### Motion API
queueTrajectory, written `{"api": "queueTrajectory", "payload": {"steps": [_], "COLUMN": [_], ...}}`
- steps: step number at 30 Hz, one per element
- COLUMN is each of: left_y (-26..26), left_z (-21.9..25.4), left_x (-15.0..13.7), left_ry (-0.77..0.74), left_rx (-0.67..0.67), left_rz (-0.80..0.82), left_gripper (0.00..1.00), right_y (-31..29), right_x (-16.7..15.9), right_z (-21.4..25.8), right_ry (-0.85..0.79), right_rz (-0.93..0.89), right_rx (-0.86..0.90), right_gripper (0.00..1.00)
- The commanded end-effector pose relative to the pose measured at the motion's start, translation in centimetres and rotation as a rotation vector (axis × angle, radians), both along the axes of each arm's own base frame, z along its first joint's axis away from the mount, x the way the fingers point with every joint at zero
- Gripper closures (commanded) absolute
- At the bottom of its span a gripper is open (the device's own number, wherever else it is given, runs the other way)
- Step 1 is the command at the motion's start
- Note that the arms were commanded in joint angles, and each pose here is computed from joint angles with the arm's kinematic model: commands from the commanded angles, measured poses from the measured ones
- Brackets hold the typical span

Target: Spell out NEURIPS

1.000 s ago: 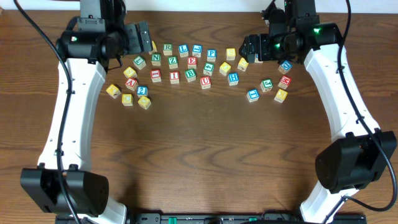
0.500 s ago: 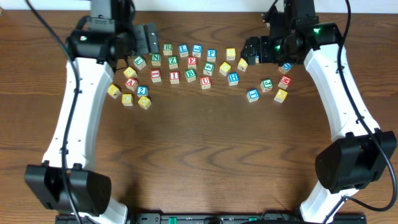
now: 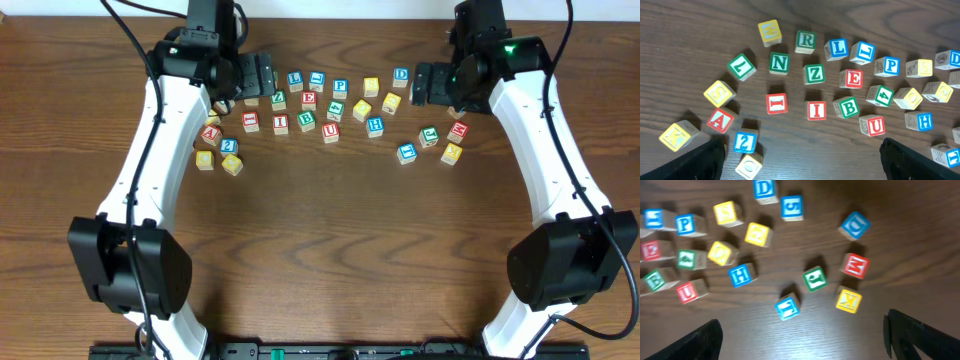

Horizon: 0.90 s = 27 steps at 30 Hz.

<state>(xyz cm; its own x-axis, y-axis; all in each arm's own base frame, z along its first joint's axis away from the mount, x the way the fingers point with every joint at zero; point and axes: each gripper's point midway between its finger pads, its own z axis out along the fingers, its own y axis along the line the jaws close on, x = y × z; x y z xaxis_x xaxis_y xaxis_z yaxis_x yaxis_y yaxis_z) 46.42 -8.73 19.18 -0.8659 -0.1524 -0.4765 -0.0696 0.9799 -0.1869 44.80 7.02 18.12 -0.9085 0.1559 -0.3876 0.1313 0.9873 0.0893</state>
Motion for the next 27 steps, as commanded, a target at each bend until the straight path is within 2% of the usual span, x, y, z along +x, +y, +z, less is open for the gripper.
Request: {"api": "queueTrajectory", "payload": {"steps": [1,11,27], "left_y": [-1.3,-4.4,-5.5], "left_z": [0.0,-1.6,-2.6], "left_x": [0.5,1.1,0.8], "left_ry": [-0.013,0.004,0.016], "left_rx": [-0.003,-0.054,-0.005], "left_rz": [-0.011,0.027,0.015], "left_gripper": [0.02,0.03,0.06], "right_y": [-0.9,-0.9,-0.8], "right_x": [0.2,0.3,0.2], "right_z": [0.2,0.2,0.2], "right_ry": [-0.014,-0.014,-0.014], "right_rz": [-0.048,-0.048,-0.045], "right_rx": [-0.052,-0.051,-0.05], "right_gripper": [0.01,0.01,0.01]}}
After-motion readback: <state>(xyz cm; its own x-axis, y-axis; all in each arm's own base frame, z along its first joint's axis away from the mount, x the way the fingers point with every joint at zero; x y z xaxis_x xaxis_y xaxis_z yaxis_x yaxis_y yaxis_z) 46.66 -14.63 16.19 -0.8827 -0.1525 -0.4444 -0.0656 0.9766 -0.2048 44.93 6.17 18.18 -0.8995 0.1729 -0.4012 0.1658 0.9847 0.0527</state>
